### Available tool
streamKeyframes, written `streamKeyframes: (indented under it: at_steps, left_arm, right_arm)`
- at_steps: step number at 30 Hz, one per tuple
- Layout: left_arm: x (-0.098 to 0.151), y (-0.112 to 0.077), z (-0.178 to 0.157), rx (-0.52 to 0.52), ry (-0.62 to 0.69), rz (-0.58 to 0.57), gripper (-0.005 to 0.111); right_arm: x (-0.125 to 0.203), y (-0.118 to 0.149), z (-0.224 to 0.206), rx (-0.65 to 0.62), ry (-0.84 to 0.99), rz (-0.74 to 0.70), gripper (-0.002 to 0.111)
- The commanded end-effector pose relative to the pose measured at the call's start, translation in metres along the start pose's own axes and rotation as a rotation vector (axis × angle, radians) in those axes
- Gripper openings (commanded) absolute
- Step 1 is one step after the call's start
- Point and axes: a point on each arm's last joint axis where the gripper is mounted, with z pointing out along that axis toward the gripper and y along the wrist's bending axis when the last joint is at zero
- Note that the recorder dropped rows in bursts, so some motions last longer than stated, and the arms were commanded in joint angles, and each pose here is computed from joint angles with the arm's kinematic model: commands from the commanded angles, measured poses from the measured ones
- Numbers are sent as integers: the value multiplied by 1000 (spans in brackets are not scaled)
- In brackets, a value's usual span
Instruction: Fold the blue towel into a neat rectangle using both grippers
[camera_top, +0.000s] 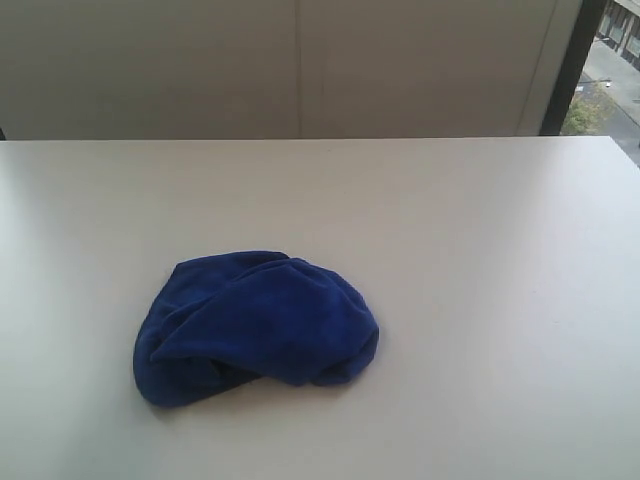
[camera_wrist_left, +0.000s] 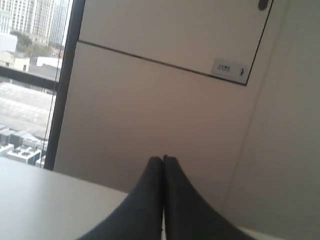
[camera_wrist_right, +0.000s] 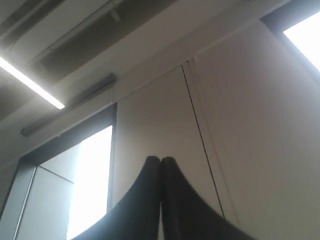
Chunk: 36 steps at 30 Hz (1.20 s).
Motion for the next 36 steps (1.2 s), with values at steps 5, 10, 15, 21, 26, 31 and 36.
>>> streamKeyframes:
  at_steps: [5, 10, 15, 21, 26, 31, 36]
  left_arm:
    - [-27, -13, 49, 33, -37, 65, 0]
    - [-25, -28, 94, 144, 71, 249, 0]
    - [-7, -28, 131, 152, 309, 330, 0]
    - [25, -11, 166, 28, 603, 401, 0]
    - [52, -1, 173, -69, 803, 459, 0]
    - [84, -22, 172, 23, 912, 527, 0]
    - [115, -58, 165, 203, 981, 640, 0]
  right_arm:
    - [12, -17, -2, 189, 124, 60, 0]
    - [35, -39, -9, 546, 478, 151, 0]
    - [37, -40, 15, 573, 592, 135, 0]
    - [54, -46, 67, 591, 934, 38, 0]
    - [86, -59, 96, 549, 1414, -61, 0]
    - [129, -69, 108, 401, 1794, -15, 0]
    - [172, -69, 113, 174, 1924, 120, 0]
